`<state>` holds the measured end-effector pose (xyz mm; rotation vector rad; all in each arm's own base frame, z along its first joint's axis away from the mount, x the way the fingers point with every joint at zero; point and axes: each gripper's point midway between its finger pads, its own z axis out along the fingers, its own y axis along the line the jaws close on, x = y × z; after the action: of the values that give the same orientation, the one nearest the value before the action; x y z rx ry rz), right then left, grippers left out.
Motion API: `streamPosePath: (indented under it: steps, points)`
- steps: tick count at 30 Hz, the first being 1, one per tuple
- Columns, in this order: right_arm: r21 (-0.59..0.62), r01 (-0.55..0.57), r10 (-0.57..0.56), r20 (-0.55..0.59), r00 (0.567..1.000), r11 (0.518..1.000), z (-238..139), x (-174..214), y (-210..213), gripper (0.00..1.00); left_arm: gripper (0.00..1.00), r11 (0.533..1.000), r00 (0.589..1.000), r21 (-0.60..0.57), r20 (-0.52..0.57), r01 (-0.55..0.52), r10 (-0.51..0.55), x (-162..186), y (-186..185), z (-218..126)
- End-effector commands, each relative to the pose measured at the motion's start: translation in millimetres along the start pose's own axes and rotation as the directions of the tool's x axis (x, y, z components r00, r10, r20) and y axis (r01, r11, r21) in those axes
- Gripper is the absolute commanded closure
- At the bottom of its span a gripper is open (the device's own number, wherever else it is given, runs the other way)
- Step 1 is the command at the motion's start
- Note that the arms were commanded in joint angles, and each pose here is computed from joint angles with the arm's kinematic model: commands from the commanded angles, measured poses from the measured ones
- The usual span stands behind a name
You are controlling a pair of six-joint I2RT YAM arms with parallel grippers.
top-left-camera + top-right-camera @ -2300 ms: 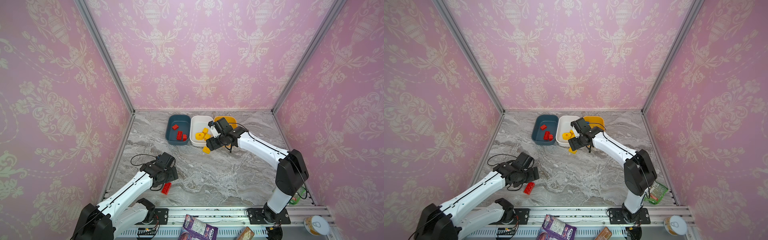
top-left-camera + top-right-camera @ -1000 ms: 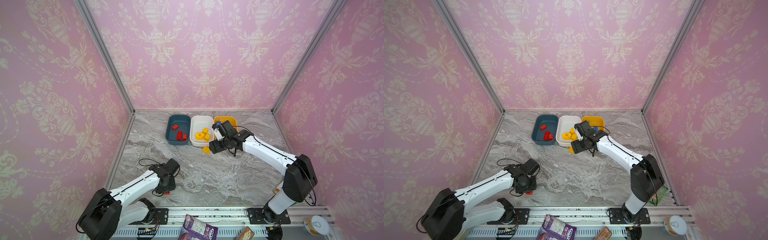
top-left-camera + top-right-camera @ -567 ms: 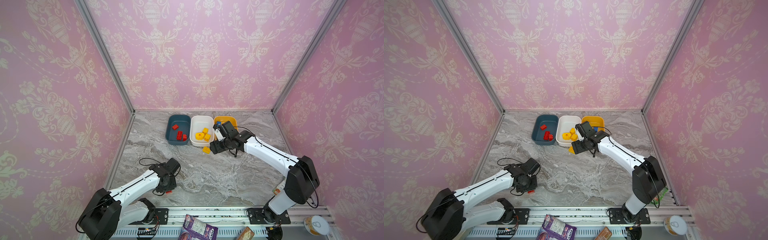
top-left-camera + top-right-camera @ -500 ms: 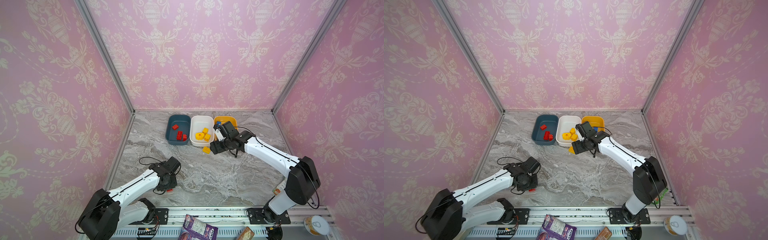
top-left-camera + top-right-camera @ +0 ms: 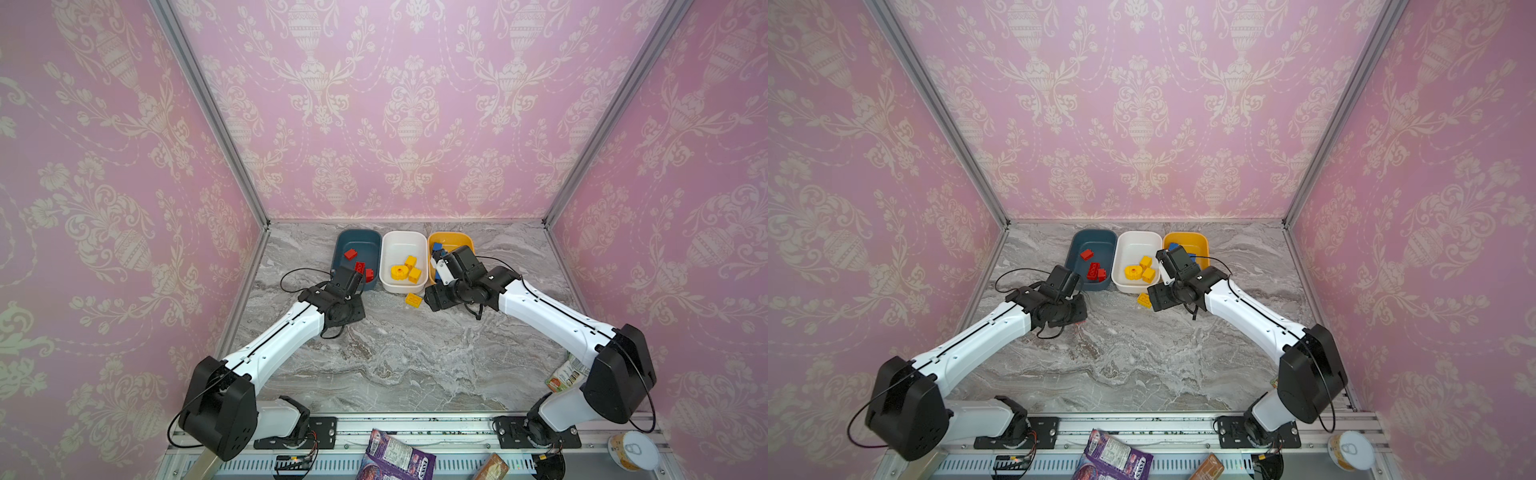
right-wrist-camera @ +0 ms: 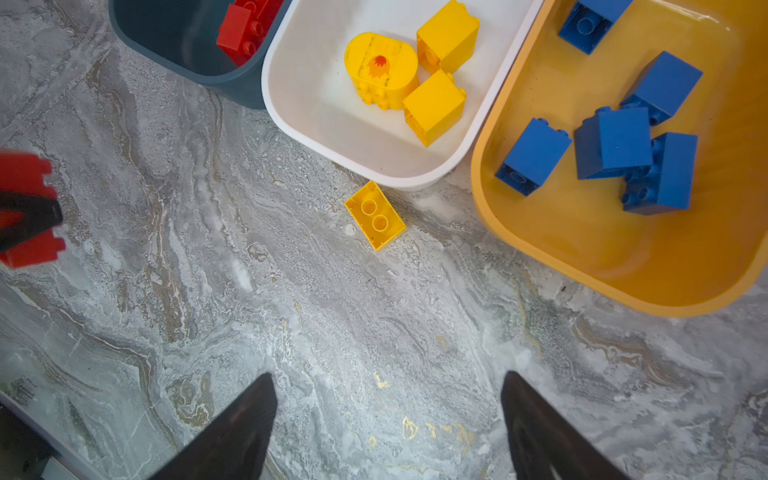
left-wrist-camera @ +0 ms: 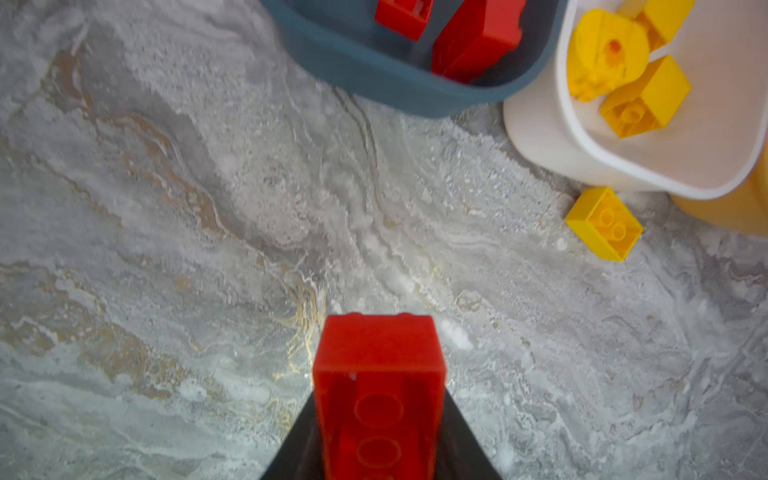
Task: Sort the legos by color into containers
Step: 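Carry the red brick with the left gripper over the teal bin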
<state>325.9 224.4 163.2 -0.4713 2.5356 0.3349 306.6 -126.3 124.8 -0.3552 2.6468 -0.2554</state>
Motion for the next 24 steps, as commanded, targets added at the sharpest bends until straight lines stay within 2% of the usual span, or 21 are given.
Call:
streamPosePath:
  steps: [1,5,12,18,24]
  points:
    - [-0.008,-0.02,0.02,0.012,1.0,1.0,-6,2,1,0.14,0.71,0.996,0.991,0.037,0.114,-0.08,0.075,-54,-18,-4]
    - [-0.016,-0.027,0.028,0.017,0.999,0.999,-7,2,2,0.14,0.71,0.991,0.98,0.018,0.152,-0.136,0.132,-94,-30,5]
    - [-0.02,-0.036,0.037,0.029,0.999,0.999,-10,1,3,0.14,0.72,0.991,0.976,0.009,0.176,-0.131,0.127,-141,-32,41]
    - [-0.026,-0.04,0.04,0.034,0.999,0.999,-12,-1,3,0.14,0.72,0.989,0.977,-0.045,0.154,-0.14,0.145,-159,-22,78]
    - [-0.03,-0.039,0.04,0.034,0.999,0.999,-13,-2,5,0.14,0.72,0.974,0.969,-0.123,0.133,-0.191,0.207,-165,-13,100]
